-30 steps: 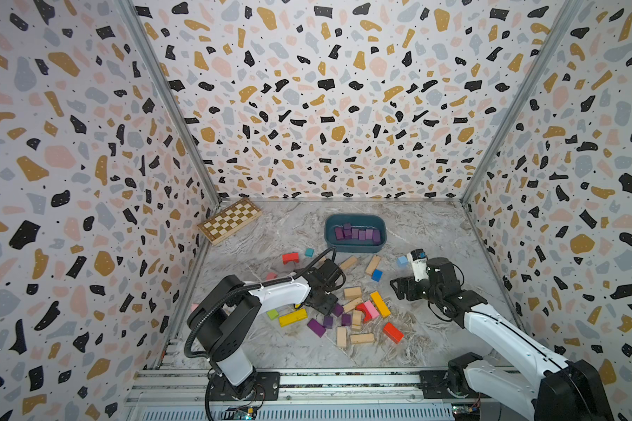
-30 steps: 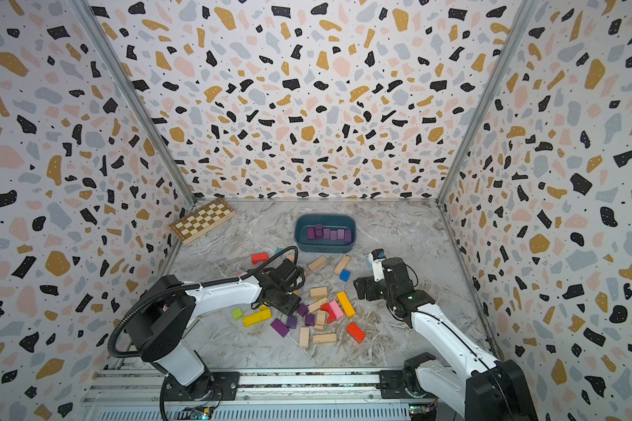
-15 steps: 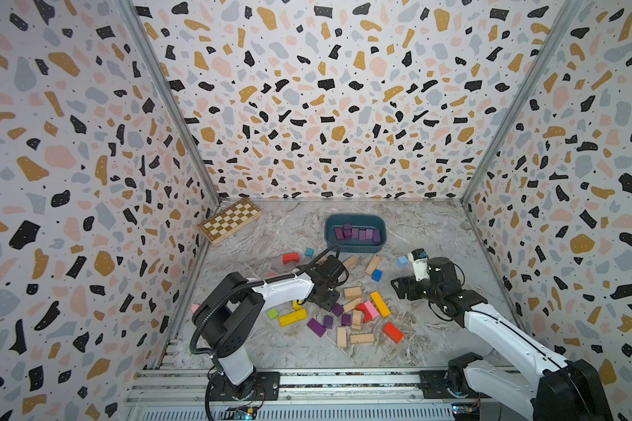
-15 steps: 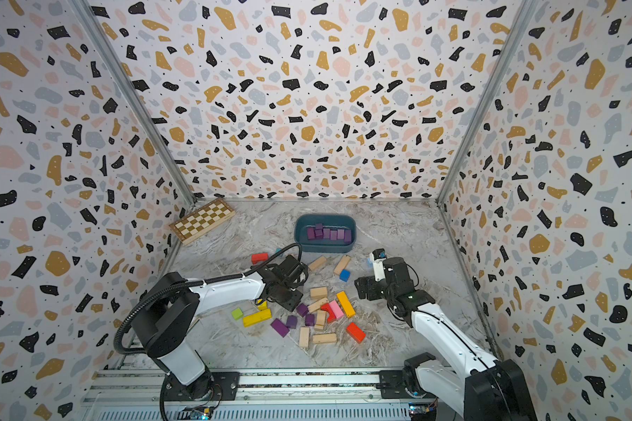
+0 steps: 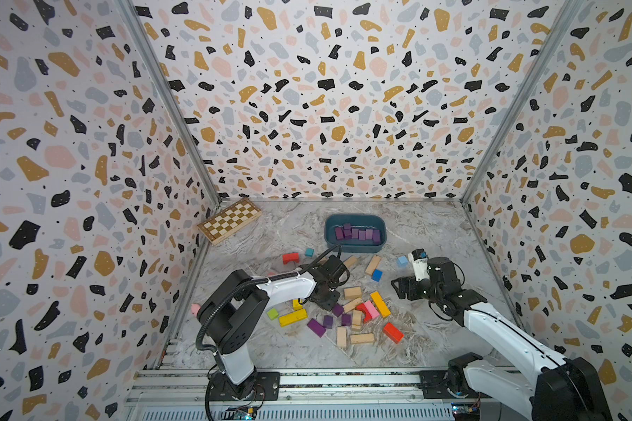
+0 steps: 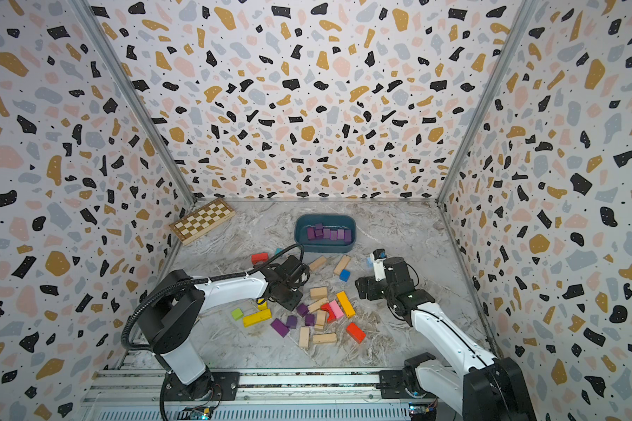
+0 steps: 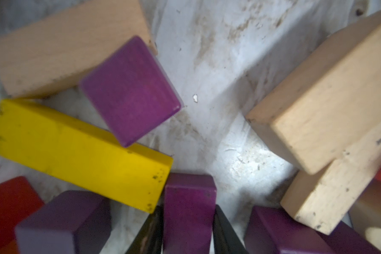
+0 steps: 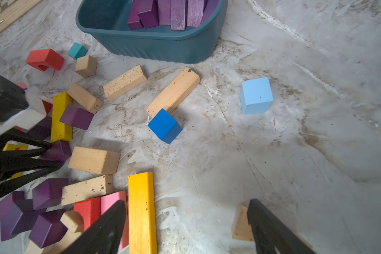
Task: Pick purple bricks into the storage bin
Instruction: Pick up the building block from the center of the board, then place the building block in the storage box, then pick up the building block from the center of the board, then place the building block in the storage box.
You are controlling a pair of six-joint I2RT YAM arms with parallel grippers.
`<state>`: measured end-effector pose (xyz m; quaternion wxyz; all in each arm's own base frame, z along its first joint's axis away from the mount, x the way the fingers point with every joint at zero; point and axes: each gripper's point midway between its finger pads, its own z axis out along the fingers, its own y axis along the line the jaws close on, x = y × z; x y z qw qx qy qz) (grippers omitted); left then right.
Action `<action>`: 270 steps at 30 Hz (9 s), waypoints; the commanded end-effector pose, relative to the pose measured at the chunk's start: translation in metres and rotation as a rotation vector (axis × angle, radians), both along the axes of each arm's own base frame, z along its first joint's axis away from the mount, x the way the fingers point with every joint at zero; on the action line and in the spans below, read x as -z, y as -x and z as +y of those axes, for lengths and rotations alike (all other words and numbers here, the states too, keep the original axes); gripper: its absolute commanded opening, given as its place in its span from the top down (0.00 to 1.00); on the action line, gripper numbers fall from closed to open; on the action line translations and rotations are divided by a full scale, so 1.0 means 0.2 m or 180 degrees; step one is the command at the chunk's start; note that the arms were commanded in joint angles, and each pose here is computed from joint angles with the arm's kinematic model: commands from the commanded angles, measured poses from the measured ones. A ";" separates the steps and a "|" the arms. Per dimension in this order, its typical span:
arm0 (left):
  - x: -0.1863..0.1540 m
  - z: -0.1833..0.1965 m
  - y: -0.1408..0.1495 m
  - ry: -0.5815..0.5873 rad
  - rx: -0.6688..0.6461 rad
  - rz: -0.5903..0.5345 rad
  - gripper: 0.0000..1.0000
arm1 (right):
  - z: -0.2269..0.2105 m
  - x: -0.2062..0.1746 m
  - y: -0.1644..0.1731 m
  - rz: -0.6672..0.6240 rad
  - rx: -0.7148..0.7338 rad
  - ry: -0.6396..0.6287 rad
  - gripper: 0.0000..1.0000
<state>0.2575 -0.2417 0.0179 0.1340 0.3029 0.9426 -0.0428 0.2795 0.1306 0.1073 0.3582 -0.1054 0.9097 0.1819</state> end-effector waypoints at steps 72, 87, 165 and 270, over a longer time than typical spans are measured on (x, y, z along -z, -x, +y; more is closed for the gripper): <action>-0.23 -0.31 -1.35 0.0814 -0.0632 -0.0211 1.00 | -0.10 0.06 -0.07 0.0080 0.0209 0.0084 0.14; -0.23 -0.28 -1.47 0.0914 -0.0774 -0.0352 1.00 | -0.13 0.09 -0.09 0.0163 0.0256 0.0048 0.14; -0.52 -0.02 -0.36 0.0672 -0.0418 -0.0048 0.12 | -0.09 0.06 -0.05 0.0075 0.0163 -0.0107 0.04; -0.32 -0.22 -1.15 0.0302 -0.0313 -0.0180 0.96 | -0.14 0.07 -0.05 0.0094 0.0260 -0.0083 0.06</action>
